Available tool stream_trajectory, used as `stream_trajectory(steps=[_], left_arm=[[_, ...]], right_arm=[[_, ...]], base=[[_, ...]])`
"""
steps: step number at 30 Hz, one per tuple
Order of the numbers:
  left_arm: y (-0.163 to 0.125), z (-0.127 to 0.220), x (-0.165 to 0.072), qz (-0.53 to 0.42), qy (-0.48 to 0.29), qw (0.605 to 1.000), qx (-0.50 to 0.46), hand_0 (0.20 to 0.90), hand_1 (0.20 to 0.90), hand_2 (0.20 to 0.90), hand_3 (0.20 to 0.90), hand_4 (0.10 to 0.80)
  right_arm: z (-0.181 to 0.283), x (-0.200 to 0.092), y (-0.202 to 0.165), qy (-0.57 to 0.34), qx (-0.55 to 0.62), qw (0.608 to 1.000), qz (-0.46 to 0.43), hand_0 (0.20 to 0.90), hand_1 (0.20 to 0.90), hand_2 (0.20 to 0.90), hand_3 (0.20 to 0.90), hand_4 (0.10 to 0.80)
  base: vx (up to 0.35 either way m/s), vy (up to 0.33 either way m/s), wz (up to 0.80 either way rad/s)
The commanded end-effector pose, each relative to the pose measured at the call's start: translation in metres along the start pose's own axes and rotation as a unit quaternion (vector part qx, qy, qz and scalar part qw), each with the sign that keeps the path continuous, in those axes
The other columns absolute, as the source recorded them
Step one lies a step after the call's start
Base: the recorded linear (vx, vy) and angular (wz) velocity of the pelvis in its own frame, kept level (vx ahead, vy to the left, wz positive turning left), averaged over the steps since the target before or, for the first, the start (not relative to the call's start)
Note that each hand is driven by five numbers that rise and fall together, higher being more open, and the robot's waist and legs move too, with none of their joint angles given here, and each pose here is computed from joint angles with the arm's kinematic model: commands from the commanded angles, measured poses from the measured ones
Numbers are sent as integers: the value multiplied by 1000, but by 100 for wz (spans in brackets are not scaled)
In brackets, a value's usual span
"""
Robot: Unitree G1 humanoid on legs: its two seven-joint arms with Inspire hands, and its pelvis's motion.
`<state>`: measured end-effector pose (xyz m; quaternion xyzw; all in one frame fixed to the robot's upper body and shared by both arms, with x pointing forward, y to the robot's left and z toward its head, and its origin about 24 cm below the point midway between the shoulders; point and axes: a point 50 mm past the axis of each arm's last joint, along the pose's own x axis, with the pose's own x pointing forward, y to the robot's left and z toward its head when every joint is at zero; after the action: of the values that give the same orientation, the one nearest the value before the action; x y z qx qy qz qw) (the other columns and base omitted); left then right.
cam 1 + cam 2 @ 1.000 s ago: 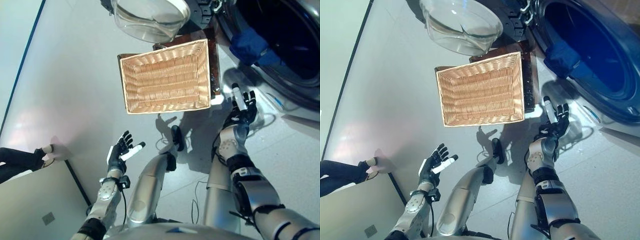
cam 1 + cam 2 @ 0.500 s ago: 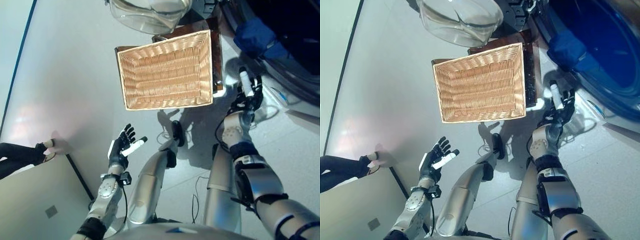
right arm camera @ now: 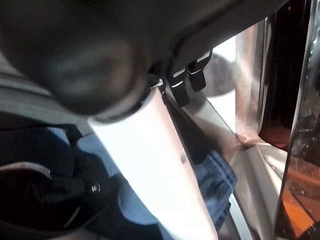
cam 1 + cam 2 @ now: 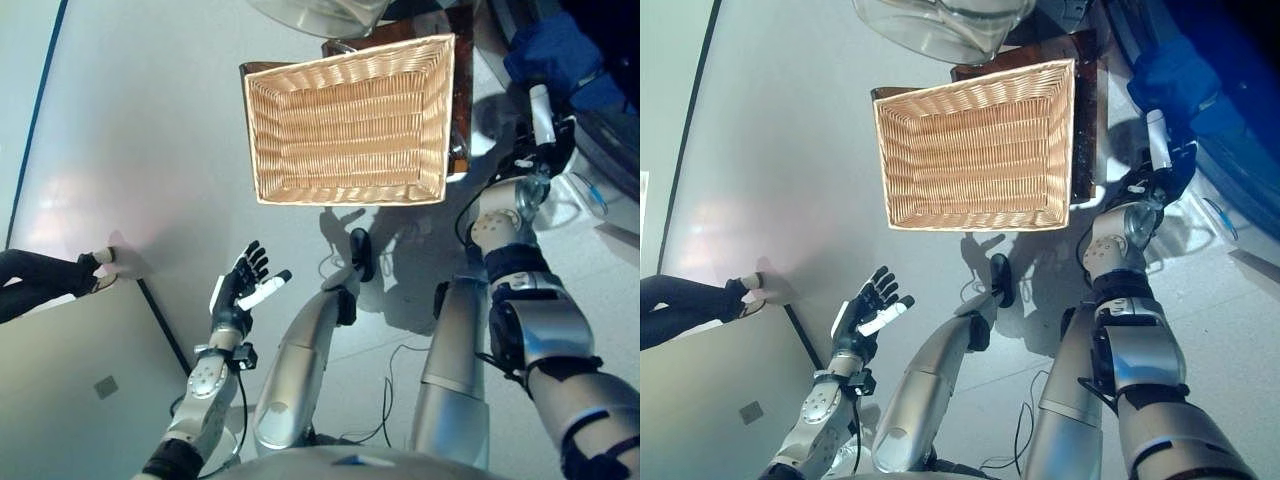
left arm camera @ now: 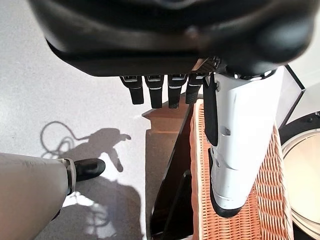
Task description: Pick up the clothes and place them into the washing machine
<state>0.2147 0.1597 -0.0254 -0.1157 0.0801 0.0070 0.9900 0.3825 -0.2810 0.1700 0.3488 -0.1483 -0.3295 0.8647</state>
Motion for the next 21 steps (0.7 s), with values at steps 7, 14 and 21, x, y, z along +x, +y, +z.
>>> stream_trajectory(steps=[7,14,21], left_arm=[[33,38,0,21,-78,996,31,900,900,900,900,800],[34,41,2,26,-82,996,28,900,900,900,900,800],[35,37,2,29,-72,997,22,900,900,900,900,800]], right_arm=[[71,15,48,-94,37,992,73,900,900,900,900,800],[87,16,61,-108,37,989,96,900,900,900,900,800],[87,11,80,-104,42,984,135,900,900,900,900,800]], base=[[12,-15,8],[5,4,4],[6,6,3]])
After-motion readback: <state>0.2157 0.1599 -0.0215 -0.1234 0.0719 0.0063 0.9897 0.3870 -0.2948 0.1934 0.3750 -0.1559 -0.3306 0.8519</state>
